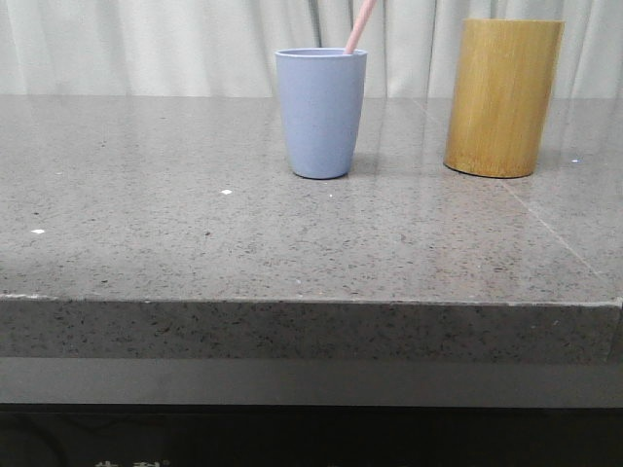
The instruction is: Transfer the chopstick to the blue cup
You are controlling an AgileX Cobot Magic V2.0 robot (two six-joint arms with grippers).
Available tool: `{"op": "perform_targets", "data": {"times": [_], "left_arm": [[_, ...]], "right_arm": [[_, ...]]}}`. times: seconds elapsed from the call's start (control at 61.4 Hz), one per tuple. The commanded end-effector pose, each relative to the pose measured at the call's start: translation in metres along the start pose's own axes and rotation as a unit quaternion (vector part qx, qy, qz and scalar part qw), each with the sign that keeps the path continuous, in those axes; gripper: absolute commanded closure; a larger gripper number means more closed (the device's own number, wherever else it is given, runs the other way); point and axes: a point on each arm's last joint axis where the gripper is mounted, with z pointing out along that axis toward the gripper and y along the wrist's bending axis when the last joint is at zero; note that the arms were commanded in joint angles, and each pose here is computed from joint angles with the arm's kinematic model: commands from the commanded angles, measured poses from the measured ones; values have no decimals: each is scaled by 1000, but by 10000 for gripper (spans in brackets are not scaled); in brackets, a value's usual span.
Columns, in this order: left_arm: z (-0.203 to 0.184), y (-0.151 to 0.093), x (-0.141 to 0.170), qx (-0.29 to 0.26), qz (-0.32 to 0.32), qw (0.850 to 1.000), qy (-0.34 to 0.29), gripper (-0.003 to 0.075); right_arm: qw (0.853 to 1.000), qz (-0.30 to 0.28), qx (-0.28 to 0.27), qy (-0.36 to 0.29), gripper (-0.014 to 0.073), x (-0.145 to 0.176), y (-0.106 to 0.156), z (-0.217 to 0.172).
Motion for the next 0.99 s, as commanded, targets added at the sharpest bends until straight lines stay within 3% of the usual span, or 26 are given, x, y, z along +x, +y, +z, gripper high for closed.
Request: {"op": "perform_targets", "data": {"times": [0.0, 0.114, 0.244, 0.554, 0.766, 0.977], "left_arm": [[-6, -1, -13, 0, 2, 999, -54, 739], [-9, 2, -5, -9, -1, 997, -82, 739], [-23, 15, 24, -75, -12, 986, -150, 739], [-18, 25, 133, -231, -37, 923, -306, 739], [3, 21, 199, -259, -115, 898, -336, 739], [9, 18, 218, -264, -113, 894, -344, 739]], "right_arm": [[999, -1, 8, -45, 713, -12, -1, -3], [999, -1, 7, -44, 713, -12, -1, -3], [999, -1, 8, -45, 713, -12, -1, -3], [999, -1, 8, -45, 713, -12, -1, -3], [999, -1, 8, -45, 713, -12, -1, -3], [999, -1, 8, -45, 713, -12, -1, -3]]}}
